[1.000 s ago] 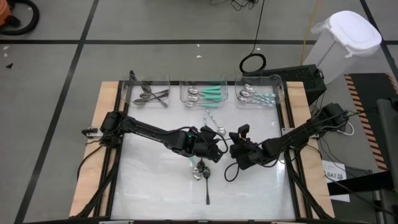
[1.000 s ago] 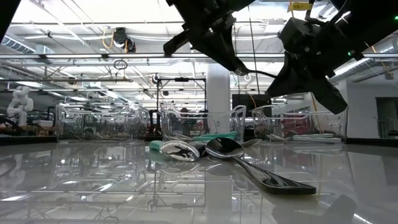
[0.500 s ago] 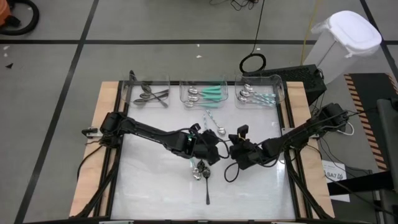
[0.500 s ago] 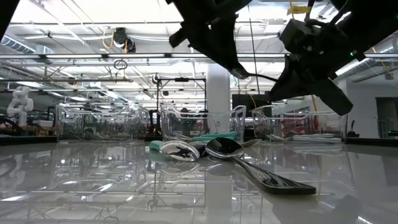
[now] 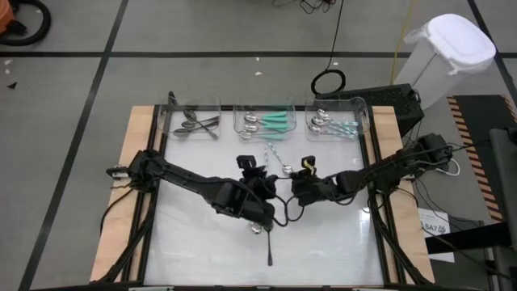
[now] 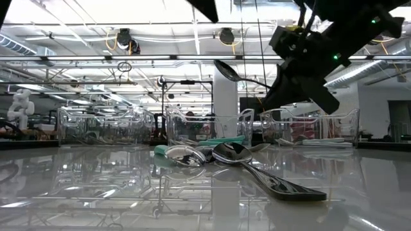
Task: Sort silverware by color (type)
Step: Put the black spoon into the left transparent bin
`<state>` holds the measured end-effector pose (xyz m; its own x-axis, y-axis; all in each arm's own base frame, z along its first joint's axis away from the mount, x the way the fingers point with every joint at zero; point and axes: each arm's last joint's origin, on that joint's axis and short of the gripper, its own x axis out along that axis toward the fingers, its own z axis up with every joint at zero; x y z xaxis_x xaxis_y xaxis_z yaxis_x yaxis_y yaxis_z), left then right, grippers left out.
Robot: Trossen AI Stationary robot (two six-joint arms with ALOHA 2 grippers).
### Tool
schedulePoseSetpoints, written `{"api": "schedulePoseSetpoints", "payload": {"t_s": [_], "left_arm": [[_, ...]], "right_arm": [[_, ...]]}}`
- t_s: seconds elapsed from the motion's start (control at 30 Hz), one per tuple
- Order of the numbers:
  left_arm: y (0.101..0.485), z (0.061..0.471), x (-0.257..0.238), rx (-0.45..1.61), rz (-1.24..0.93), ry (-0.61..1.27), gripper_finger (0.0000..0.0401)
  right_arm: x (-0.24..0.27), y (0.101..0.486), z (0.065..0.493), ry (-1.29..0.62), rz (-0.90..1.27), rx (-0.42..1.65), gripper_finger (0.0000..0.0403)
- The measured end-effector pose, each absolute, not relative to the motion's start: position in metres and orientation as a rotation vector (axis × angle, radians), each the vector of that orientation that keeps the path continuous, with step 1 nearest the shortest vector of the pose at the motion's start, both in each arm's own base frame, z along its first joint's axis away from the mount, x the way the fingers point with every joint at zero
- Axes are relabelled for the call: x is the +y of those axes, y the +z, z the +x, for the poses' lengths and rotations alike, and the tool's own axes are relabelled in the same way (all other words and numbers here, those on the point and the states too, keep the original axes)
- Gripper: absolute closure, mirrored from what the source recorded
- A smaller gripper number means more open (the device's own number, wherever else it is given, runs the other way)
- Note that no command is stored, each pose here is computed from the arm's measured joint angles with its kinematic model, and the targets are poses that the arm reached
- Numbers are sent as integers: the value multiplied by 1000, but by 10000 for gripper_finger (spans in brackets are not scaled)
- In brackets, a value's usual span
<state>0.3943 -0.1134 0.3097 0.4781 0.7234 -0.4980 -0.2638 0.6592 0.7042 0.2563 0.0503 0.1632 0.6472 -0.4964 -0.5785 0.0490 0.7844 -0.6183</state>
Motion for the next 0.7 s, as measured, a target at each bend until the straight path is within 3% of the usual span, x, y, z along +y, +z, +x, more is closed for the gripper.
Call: {"api": "schedulePoseSetpoints", "payload": {"t_s": [0.33, 0.47, 0.7], "left_arm": [[289, 383, -115, 909, 494, 728, 313], [284, 390, -147, 787, 422, 628, 313], [292, 391, -197, 651, 496, 429, 313]], "right_arm": [[45, 163, 261, -239, -516, 807, 376], [47, 161, 260, -191, -493, 824, 380], [49, 160, 258, -156, -497, 843, 375]]}}
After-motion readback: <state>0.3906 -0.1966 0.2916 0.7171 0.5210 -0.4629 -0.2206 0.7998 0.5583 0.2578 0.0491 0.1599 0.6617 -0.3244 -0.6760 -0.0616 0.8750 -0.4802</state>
